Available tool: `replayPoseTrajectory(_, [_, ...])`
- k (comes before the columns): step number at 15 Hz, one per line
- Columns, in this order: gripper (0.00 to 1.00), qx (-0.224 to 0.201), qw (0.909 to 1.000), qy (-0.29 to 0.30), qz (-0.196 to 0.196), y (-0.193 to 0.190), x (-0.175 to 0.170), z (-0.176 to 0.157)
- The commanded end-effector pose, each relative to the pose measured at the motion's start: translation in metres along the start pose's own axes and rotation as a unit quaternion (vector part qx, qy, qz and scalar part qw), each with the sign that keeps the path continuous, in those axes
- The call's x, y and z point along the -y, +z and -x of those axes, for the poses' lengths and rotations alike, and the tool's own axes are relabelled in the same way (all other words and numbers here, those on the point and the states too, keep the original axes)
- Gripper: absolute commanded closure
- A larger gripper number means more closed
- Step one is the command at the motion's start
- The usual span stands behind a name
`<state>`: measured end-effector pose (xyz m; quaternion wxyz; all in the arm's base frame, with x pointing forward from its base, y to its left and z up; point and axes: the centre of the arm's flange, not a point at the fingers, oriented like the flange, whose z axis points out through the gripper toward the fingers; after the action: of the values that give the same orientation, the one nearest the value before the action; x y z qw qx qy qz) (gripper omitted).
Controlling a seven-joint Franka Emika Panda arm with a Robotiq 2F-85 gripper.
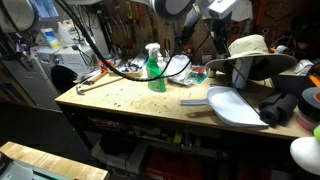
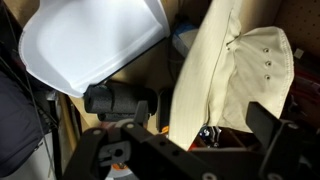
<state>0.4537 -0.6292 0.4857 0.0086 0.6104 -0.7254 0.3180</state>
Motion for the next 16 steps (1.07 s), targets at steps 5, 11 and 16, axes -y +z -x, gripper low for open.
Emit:
replayPoseTrajectory(5, [0.0, 0.013, 0.9998, -0.011, 0.014, 0.034, -0.005, -0.011])
replayPoseTrajectory(11, [0.0, 0.019, 0.9991, -0.033, -0.018, 0.064, -0.008, -0.02])
replayPoseTrajectory(16, [0.42, 0.028, 0.9971, -0.036, -0.061, 0.087, 0.004, -0.021])
